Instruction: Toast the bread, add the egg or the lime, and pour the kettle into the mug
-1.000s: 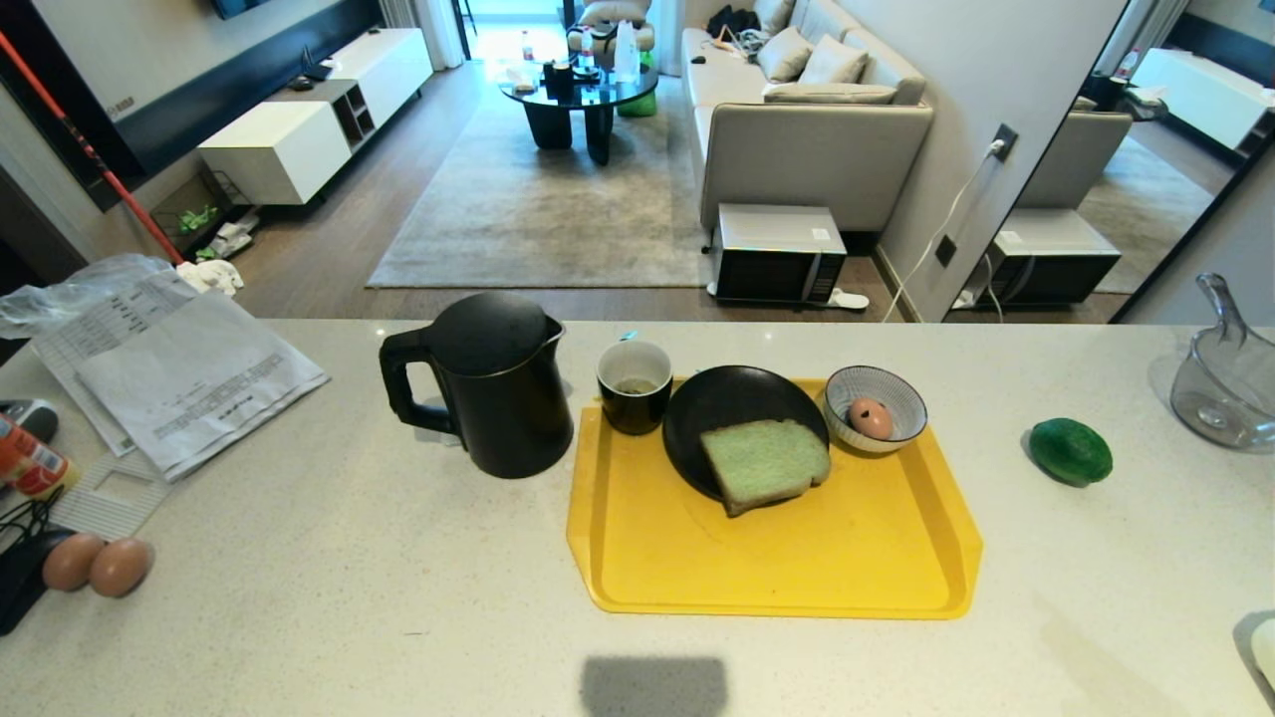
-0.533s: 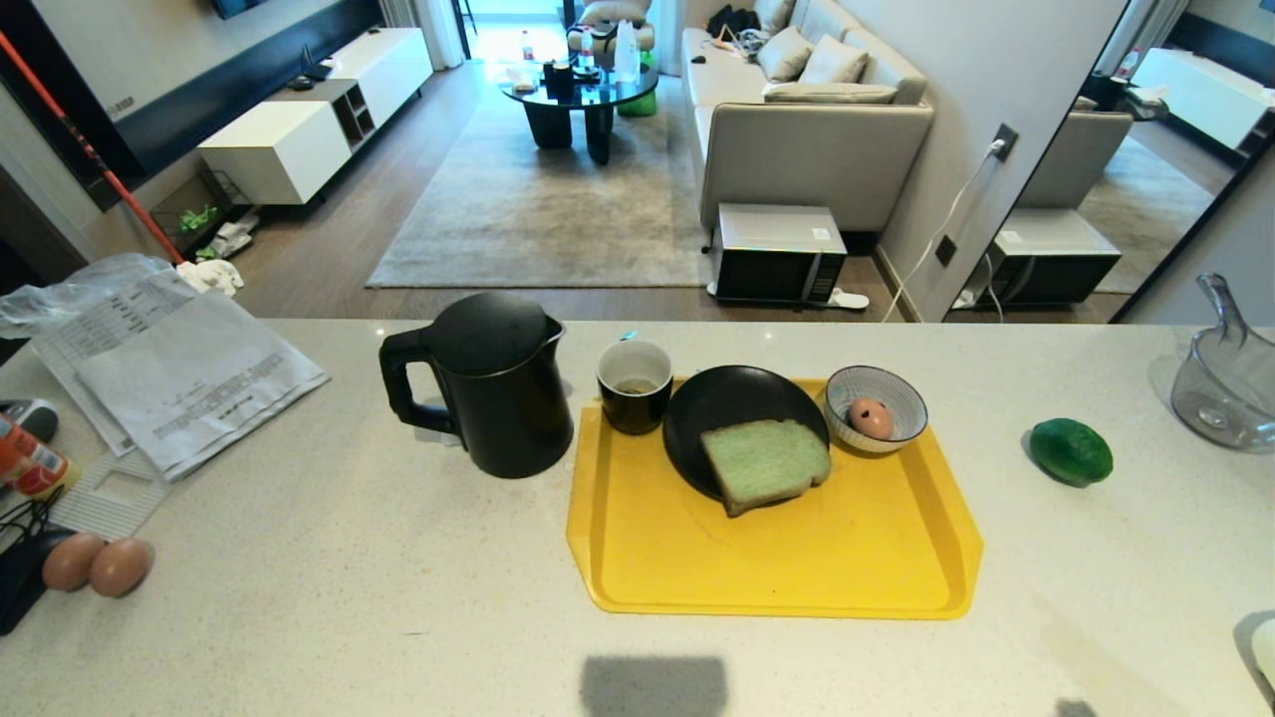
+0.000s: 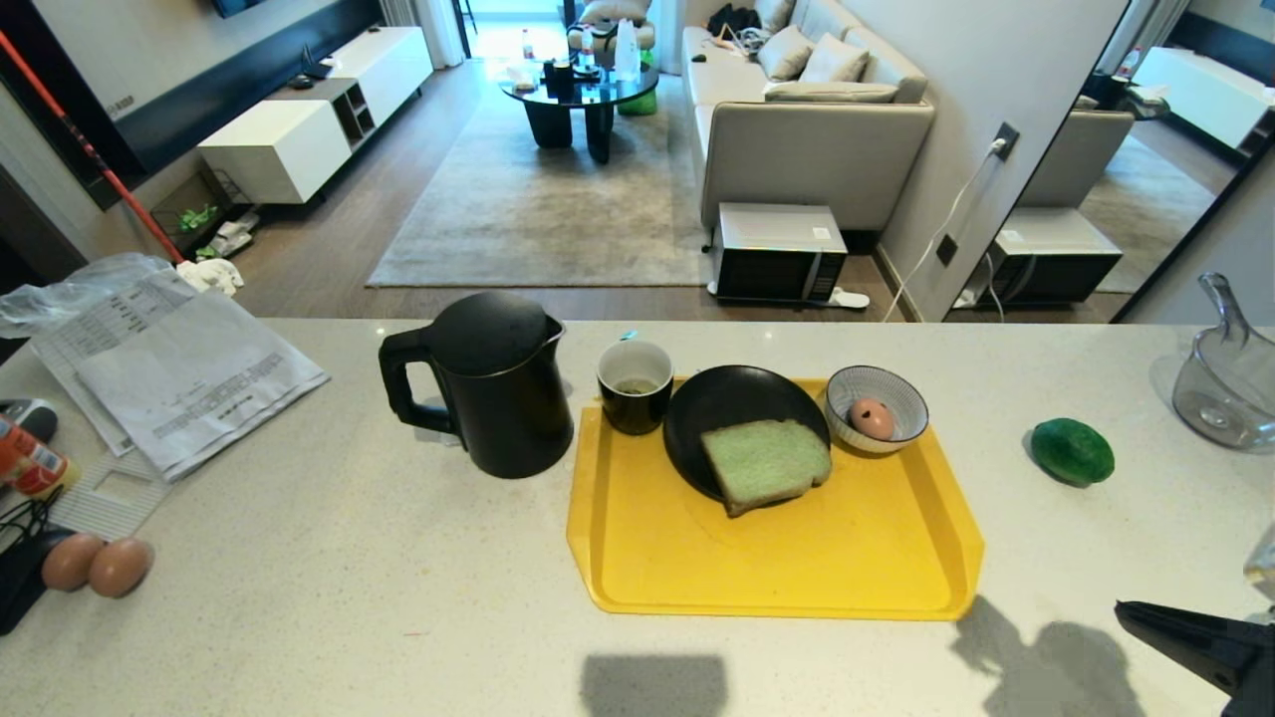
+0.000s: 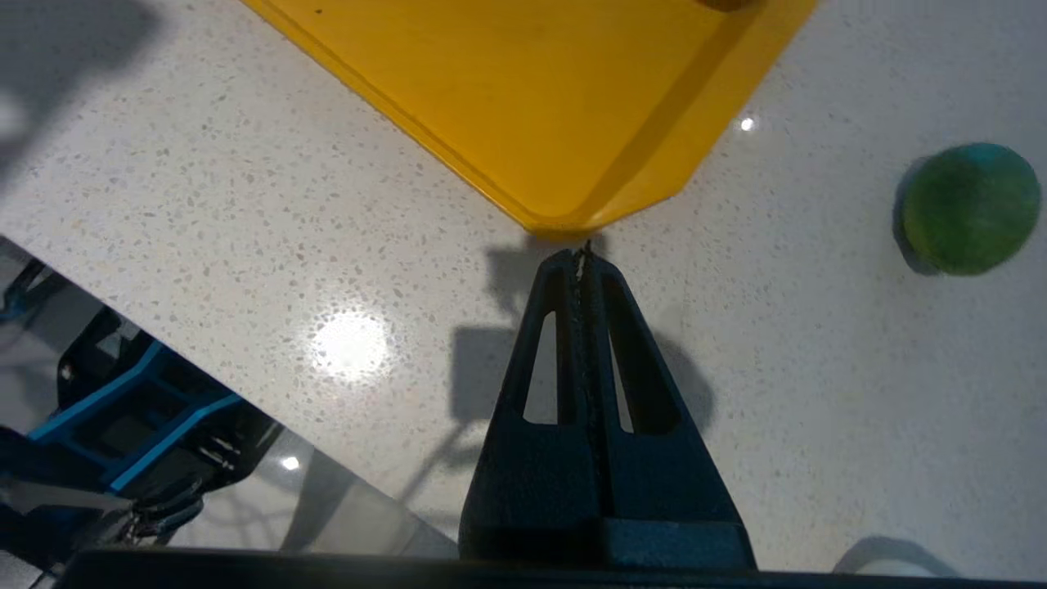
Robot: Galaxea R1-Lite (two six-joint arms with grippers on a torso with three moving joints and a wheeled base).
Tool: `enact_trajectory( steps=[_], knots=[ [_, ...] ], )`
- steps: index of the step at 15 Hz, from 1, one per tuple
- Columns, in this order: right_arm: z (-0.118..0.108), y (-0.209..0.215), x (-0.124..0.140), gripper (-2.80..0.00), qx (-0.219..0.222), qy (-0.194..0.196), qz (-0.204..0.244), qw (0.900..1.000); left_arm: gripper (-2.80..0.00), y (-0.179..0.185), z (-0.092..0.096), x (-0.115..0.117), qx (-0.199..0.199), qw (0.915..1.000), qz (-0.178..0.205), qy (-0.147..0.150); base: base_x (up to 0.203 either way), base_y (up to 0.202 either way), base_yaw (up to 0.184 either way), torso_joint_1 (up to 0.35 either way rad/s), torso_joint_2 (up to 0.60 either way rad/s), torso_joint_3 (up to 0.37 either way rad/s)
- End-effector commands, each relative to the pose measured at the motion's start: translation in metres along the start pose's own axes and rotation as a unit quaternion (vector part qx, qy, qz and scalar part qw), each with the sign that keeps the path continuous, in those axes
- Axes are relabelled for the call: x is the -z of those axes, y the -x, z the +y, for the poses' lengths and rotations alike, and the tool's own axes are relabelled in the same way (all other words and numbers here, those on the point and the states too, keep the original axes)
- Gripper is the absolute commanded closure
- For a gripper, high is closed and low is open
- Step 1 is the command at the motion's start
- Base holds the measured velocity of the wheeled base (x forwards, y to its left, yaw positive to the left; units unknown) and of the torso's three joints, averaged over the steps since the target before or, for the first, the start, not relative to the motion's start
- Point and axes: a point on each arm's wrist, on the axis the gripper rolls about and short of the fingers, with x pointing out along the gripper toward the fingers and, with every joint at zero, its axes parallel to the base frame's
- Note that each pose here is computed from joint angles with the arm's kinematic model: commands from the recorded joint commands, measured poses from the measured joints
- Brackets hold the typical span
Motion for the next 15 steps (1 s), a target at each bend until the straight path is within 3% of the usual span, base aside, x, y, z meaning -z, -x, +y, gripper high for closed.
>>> enact_trajectory(
  steps=[1,4,6,10,15],
  knots=[
    [0.015,-0.025,-0.01,0.0,-0.06,0.037,0.03,0.997,0.0,-0.001,0.0,0.004,0.0,1.0,0.006,0.0,0.0,0.0,0.0,0.0,0.0,0.0],
    [0.049,-0.067,-0.024,0.0,-0.092,0.076,0.056,0.991,0.0,-0.001,0.0,0.004,0.0,1.0,0.006,0.0,0.0,0.0,0.0,0.0,0.0,0.0],
    [0.079,-0.08,-0.035,0.0,-0.097,0.091,0.039,0.99,0.0,-0.001,0.0,0.004,0.0,1.0,0.006,0.0,0.0,0.0,0.0,0.0,0.0,0.0],
    [0.096,-0.085,-0.034,0.0,-0.096,0.078,0.043,0.991,0.0,-0.001,0.0,0.004,0.0,1.0,0.006,0.0,0.0,0.0,0.0,0.0,0.0,0.0],
    [0.138,-0.087,-0.03,0.0,-0.153,0.058,0.056,0.985,0.0,-0.001,0.0,0.004,0.0,1.0,0.006,0.0,0.0,0.0,0.0,0.0,0.0,0.0]
  ],
)
